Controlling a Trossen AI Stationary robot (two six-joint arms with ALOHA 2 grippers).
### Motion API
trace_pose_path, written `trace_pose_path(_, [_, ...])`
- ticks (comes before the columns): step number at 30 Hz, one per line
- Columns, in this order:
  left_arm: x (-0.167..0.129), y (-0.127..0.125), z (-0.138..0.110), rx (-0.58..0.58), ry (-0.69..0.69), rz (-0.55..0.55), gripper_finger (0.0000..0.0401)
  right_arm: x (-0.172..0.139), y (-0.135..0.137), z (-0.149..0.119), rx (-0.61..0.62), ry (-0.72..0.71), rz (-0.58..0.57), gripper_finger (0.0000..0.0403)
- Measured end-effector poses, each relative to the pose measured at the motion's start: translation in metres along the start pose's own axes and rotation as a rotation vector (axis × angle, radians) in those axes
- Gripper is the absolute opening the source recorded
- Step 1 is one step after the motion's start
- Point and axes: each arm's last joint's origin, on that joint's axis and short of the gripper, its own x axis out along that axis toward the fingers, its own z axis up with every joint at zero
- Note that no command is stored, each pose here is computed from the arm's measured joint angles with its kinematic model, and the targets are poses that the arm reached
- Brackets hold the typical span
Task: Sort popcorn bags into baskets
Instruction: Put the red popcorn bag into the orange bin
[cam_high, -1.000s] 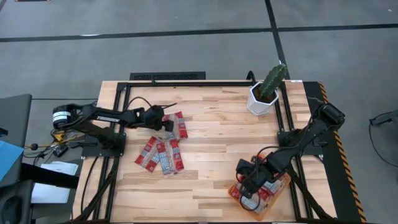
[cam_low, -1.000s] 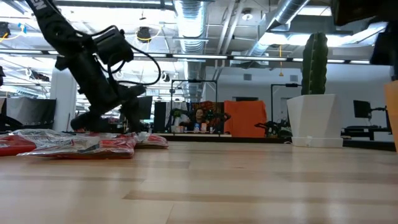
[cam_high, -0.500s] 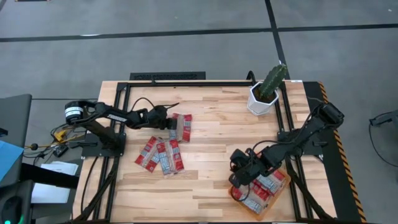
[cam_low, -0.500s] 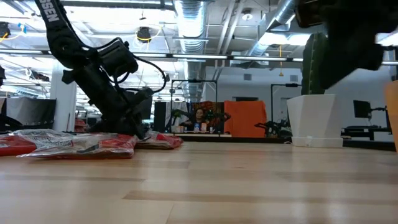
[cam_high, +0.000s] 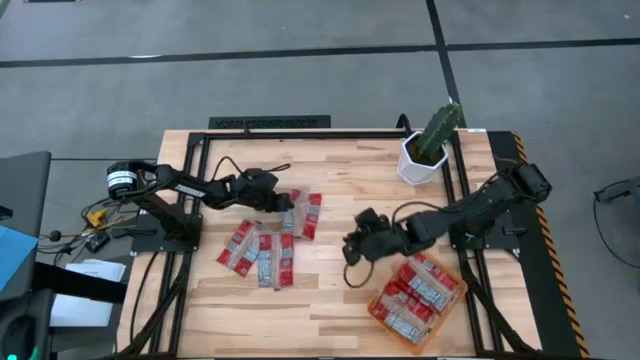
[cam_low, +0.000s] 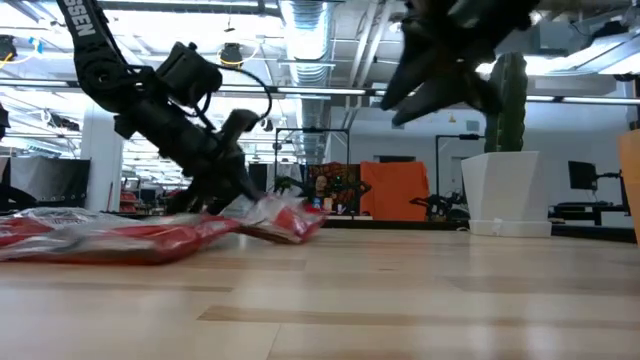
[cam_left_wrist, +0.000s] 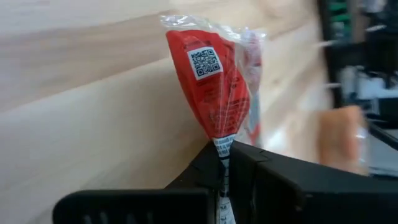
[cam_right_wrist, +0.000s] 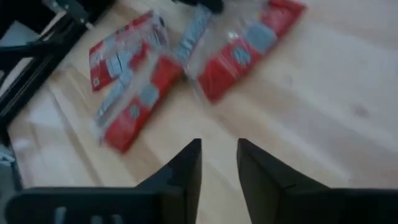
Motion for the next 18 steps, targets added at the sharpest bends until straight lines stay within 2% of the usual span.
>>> trace_pose_path(3, [0.000, -0.008, 0.000, 0.056, 0.010, -0.086, 0.0000, 0.008, -0.006, 0.016, -0.126, 0.011, 0.013, 0.0166])
trace_pose_path(8, [0.000, -0.018, -0.006, 0.150, 0.058, -0.193, 0.0000, 0.022, -0.019, 0.042, -0.325, 0.095, 0.118, 0.0226])
trace_pose_path(12, [0.002, -0.027, -0.012, 0.222, 0.089, -0.233, 0.0000, 0.030, -0.035, 0.063, -0.383, 0.117, 0.133, 0.0251])
trace_pose_path(18, [0.005, -0.043, -0.018, 0.297, 0.089, -0.279, 0.0000, 0.040, -0.059, 0.091, -0.432, 0.142, 0.194, 0.0255])
